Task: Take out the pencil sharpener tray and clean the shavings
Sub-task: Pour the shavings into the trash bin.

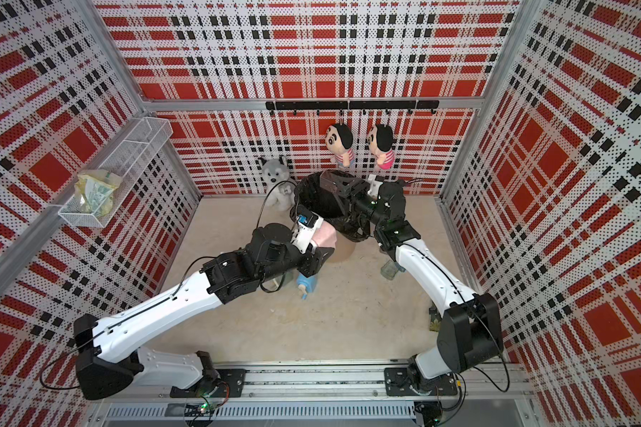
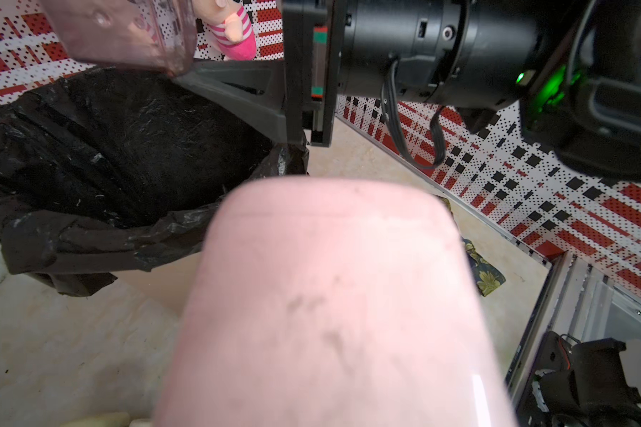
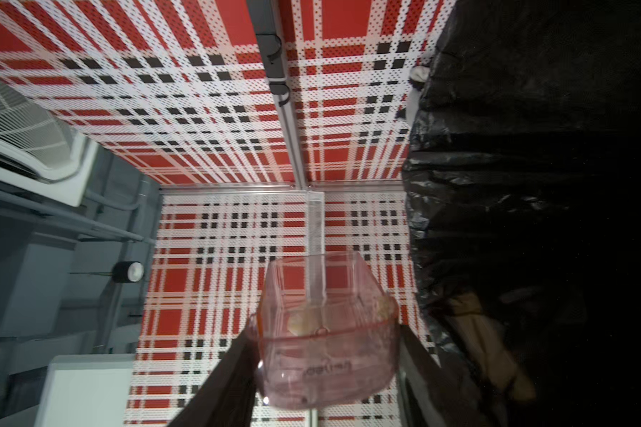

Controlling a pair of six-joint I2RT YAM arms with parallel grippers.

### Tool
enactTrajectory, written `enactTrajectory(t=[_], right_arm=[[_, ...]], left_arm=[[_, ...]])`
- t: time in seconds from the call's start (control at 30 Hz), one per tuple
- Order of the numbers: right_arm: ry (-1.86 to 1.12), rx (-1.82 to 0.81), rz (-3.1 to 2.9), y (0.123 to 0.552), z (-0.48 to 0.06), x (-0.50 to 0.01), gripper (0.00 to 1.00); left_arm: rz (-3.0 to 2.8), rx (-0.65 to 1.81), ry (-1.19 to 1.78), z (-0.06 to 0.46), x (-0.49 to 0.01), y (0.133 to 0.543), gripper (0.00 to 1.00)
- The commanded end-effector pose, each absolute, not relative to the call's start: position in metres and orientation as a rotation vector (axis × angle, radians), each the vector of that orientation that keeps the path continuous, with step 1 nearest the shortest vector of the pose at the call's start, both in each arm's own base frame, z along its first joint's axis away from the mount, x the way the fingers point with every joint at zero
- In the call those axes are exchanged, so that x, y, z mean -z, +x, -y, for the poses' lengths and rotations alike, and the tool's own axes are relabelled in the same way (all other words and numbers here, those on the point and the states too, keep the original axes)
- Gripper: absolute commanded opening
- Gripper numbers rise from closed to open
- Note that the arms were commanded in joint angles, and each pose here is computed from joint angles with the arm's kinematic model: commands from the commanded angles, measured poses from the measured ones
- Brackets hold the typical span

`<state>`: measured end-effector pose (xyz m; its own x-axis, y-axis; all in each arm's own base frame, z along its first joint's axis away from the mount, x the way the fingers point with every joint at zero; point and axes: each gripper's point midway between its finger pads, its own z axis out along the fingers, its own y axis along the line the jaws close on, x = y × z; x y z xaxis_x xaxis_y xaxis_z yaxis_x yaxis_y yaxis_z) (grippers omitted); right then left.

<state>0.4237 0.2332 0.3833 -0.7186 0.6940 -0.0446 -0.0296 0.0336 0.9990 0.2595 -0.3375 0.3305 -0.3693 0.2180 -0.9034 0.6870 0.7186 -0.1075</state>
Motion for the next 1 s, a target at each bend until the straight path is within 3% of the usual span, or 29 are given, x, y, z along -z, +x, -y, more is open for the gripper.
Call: enactTrajectory(t=[0.0, 0.1, 0.3, 0.77, 0.87, 0.97], right_arm=[[0.598, -1.582, -1.911, 0.41, -0.223, -0.374, 0.54], [0.615, -1.59, -1.953, 0.41, -0.222, -0.367, 0.54], [0.797, -1.866, -1.923, 0.404, -0.232, -0.35, 0.54], [0.818, -2.046, -1.76, 0.399, -0.229, -0.429, 0.55], [0.888, -2.03, -1.786, 0.404, -0.226, -0.407, 0.54], [0.89, -2.08, -1.695, 0.398, -0.223, -0.42, 0.54]], left_arm=[[-1.876, 0.609, 0.661, 0.332, -0.35, 0.258, 0.46], [-1.878, 0.611, 0.665, 0.334, -0.349, 0.259, 0.45], [-1.877, 0.613, 0.669, 0.336, -0.35, 0.259, 0.46], [-1.865, 0.627, 0.669, 0.339, -0.352, 0.26, 0.45], [-1.859, 0.635, 0.667, 0.338, -0.355, 0.26, 0.46], [-1.859, 0.634, 0.666, 0.338, -0.355, 0.26, 0.46]])
